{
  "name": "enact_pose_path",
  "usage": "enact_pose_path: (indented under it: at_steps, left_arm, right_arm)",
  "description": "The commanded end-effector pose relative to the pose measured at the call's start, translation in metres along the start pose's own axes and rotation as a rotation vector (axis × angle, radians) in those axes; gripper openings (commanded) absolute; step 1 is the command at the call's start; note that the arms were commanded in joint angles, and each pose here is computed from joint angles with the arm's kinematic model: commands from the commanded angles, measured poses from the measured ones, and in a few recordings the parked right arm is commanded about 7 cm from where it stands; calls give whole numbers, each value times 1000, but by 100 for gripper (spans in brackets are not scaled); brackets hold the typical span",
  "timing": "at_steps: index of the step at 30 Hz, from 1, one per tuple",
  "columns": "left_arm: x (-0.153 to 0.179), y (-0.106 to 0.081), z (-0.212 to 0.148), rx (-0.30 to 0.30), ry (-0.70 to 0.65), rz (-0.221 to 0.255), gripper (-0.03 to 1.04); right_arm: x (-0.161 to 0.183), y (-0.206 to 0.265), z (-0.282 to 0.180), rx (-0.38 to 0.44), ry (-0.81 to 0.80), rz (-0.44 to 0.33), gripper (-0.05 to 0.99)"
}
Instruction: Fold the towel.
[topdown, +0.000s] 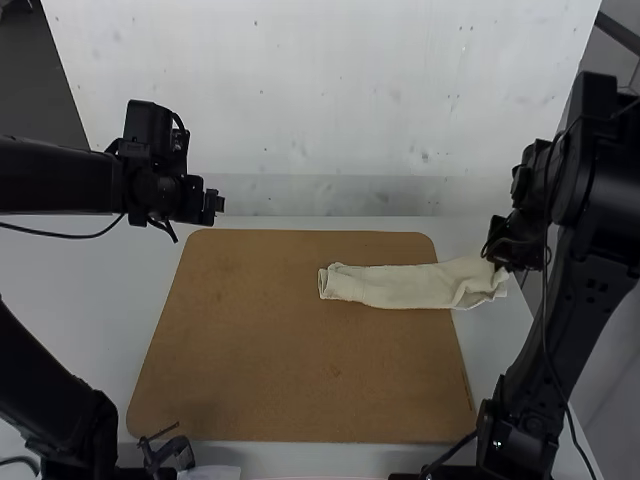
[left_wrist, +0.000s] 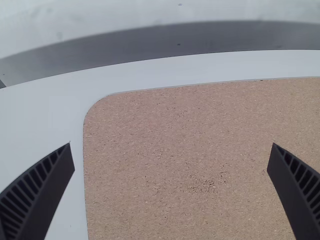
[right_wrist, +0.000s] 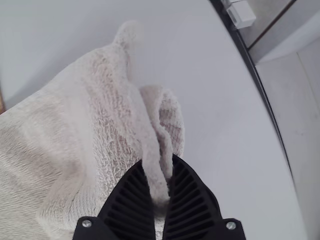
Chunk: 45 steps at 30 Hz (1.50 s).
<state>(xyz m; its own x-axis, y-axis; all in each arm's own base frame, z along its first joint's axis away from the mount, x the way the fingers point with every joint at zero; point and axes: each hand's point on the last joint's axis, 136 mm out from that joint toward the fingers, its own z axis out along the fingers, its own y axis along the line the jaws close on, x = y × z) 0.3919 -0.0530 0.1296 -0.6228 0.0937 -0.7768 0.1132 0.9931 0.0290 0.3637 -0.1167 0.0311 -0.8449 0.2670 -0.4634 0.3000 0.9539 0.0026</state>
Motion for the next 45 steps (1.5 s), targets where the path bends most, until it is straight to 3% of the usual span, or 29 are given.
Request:
enact_pose_path:
  at_steps: [1,10,18,26,35,36,39,40,45]
  left_arm:
    - [-7,3,-4,-3,-25,6,99]
    - [-8,8,-3,-13,-30,2,99]
    - [-7,8,-3,-13,-29,4,99]
    - [-8,8,-4,-14,-32,4,99]
    - [-8,8,-3,-14,-30,4,99]
    - [-8,8,-3,-14,-30,4,99]
    - [-6,8,0,-14,-27,4,99]
    - [-4,8,2,-14,-20,5,99]
    - [-3,8,5,-14,-17,5,99]
  right_arm:
    - [-3,56,-20,-63,-48,-68,2]
    - [25,190,-55,-157,-76,-247,2]
    - [56,271,-61,-190,-50,-358,2]
    - [75,316,-65,-208,-38,-431,2]
    - [94,330,-56,-195,-8,-468,3]
    - [93,330,-56,-198,-11,-466,16]
    - [84,333,-66,-230,-47,-443,91]
    - [80,332,-67,-233,-53,-433,95]
    - [48,327,-92,-293,-143,-358,95]
